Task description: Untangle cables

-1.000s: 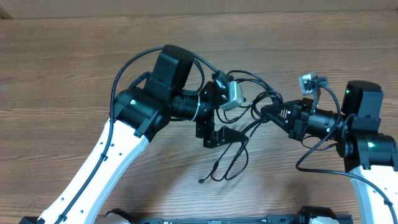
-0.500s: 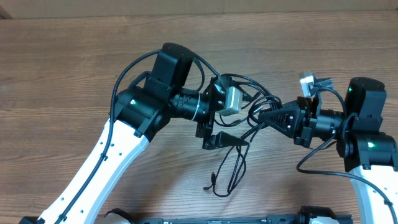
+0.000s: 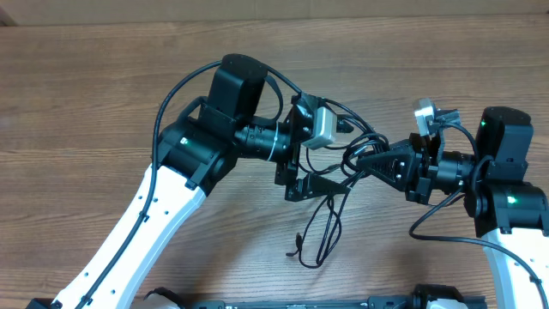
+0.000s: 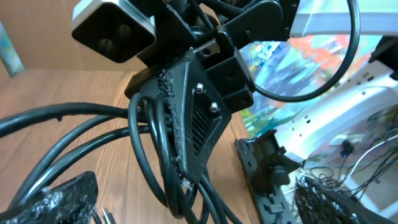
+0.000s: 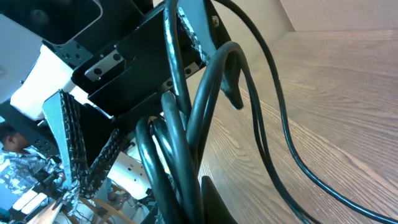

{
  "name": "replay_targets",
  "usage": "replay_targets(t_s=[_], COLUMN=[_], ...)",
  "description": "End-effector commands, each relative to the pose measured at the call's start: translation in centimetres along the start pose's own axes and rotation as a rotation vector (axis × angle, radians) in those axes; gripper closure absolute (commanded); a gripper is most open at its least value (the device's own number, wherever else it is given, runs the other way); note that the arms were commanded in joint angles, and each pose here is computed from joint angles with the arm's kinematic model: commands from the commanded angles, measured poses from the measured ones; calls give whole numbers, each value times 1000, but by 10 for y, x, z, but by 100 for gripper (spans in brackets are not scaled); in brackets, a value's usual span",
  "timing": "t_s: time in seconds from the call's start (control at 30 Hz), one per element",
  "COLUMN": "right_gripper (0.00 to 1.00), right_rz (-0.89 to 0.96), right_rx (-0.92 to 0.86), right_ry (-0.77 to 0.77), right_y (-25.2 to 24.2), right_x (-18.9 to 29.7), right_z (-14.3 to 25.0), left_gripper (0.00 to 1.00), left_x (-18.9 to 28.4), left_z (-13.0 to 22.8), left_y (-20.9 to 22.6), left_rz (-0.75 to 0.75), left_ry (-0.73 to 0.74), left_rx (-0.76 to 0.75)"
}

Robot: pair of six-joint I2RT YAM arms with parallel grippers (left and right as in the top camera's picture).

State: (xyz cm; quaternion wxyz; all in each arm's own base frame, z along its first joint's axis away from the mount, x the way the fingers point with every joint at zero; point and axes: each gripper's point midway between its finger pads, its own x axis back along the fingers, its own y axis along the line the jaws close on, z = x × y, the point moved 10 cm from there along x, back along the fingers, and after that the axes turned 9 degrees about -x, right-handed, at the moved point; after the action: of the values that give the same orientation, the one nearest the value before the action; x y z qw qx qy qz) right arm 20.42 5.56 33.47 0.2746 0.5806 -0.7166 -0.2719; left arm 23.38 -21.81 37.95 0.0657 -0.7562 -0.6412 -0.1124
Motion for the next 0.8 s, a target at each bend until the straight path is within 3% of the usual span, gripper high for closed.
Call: replay_targets(t_s=[0.0,0.17,0.2,0.23,0.27,0.3,0.4,0.57,0.67,0.77], right_gripper=[96,96,96,96,96,96,96,95,81,71], right_rz=[-35,-35,-35,-35,-35,-35,-35,-34,9,192], right_rx=[24,25,24,23,21,21,21,12,-3,-75], right_ry=[2,2,2,2,3,3,3,3,0,-4], right_y=[5,5,5,5,5,5,5,4,1,-12], right_x=[0,0,0,0,0,0,0,0,0,2], right_z=[-1,-1,-1,-1,-1,-1,-1,0,1,7], left_gripper=[0,3,13,38,49,67,96,96,96,96], left_x=[-10,-18,-18,-18,-18,-18,-18,-18,-17,-16], left_z=[-3,-5,-4,-4,-4,-4,-5,-8,-10,-11], left_y=[-3,-6,-5,-5,-5,-5,-4,-2,0,3], left_rz=[47,40,20,21,21,21,19,10,2,-23], left_ry=[-12,3,15,13,13,12,9,-7,-14,-17], left_rx=[46,25,31,30,29,29,30,43,73,128])
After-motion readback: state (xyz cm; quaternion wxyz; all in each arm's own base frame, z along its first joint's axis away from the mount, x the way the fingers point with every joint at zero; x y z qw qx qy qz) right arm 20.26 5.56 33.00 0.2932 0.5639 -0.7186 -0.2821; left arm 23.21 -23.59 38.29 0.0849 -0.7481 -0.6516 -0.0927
